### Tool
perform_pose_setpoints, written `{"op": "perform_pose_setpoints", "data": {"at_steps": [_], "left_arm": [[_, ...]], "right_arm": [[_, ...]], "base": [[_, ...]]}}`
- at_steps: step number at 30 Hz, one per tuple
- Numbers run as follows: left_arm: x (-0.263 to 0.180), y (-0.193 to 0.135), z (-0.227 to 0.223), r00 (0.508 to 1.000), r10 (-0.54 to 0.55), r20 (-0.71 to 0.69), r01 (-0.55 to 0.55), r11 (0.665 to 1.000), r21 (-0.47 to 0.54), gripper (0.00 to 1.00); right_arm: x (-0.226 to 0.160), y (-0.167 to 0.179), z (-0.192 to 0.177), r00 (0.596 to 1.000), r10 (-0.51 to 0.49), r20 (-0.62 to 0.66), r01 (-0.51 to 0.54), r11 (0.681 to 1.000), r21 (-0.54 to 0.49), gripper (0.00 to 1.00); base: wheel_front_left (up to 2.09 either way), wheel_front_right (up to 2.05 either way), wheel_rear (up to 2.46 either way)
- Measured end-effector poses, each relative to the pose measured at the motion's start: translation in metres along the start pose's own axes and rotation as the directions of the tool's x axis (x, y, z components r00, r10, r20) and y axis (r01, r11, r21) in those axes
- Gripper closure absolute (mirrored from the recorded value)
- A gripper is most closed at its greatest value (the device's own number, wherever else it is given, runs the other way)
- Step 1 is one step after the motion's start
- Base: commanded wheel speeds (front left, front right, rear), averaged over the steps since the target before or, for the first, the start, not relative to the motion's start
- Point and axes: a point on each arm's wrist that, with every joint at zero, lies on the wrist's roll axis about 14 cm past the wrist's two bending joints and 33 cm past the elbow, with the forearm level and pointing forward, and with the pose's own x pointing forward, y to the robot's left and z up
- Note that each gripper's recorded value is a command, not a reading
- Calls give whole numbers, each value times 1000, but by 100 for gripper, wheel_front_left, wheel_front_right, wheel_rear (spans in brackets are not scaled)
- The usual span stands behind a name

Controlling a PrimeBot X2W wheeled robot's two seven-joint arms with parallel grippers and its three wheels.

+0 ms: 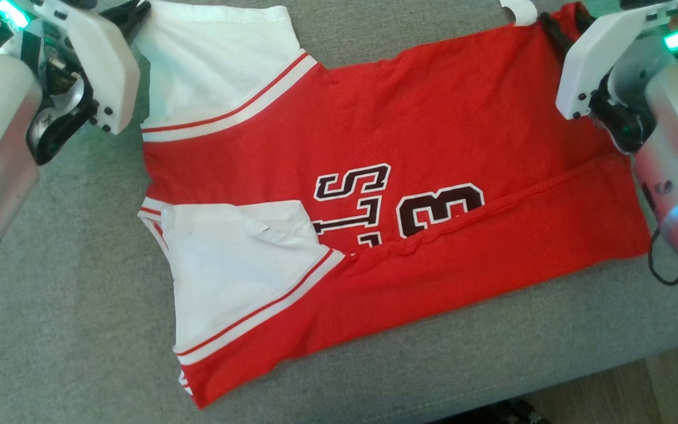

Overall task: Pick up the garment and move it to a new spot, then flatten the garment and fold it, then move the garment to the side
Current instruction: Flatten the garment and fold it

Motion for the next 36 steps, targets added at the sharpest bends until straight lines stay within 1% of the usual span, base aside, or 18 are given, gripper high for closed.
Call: {"op": "perform_pose_setpoints", "data": {"at_steps": [2,3,4,5,6,8,13,17,18,20,23,26,28,30,32,33,36], "left_arm": [[-1,1,2,1000,0,2,0,1000,3,100],[-1,1,3,1000,0,8,0,1000,4,100],[-1,1,2,1000,0,7,0,1000,6,100],[-1,1,2,1000,0,5,0,1000,6,100],[-1,1,1,1000,-2,6,2,1000,3,100],[-2,1,4,1000,-1,28,1,1000,6,100],[-7,5,25,992,12,126,-16,999,34,100],[-17,14,49,971,40,234,-59,996,72,100],[-17,14,49,971,40,234,-59,996,72,100],[-25,18,63,953,54,298,-83,993,87,100],[-40,20,88,912,62,406,-112,988,102,100],[-54,20,100,881,67,468,-130,986,103,100],[-64,22,103,865,75,496,-144,984,102,100],[-74,21,103,854,73,515,-149,983,106,100],[-82,14,97,851,58,522,-138,984,115,100],[-89,5,87,853,37,520,-120,985,126,100],[-102,-2,70,857,26,514,-106,986,126,100]], "right_arm": [[1,-1,3,1000,-4,8,4,1000,-1,61],[1,-2,3,1000,-5,5,5,1000,-5,70],[2,-2,3,1000,-7,6,7,1000,-10,75],[2,-3,5,1000,-10,14,10,1000,-13,86],[2,-4,6,1000,-13,20,13,1000,-14,90],[2,-6,9,999,-18,38,18,1000,-5,100],[-1,-12,23,995,-33,95,33,999,9,100],[-7,-18,42,985,-40,167,32,998,50,100],[-7,-18,42,985,-40,167,32,998,50,100],[-12,-22,51,979,-42,199,27,997,77,100],[-20,-29,68,966,-42,253,14,994,110,100],[-30,-36,82,952,-42,302,-1,990,140,100],[-35,-39,80,948,-36,315,-19,985,169,100],[-38,-37,70,951,-21,310,-42,980,196,100],[-40,-35,56,957,-7,290,-59,974,217,100],[-44,-35,43,962,0,273,-64,973,223,100],[-51,-38,33,964,2,264,-65,971,228,100]], "base": [[0,0,0],[0,0,0],[0,0,0],[0,0,0],[0,0,0],[0,0,0],[0,0,0],[0,0,0],[0,0,0],[0,0,0],[0,0,0],[0,0,0],[0,0,0],[0,0,0],[0,0,0],[0,0,0],[0,0,0]]}}
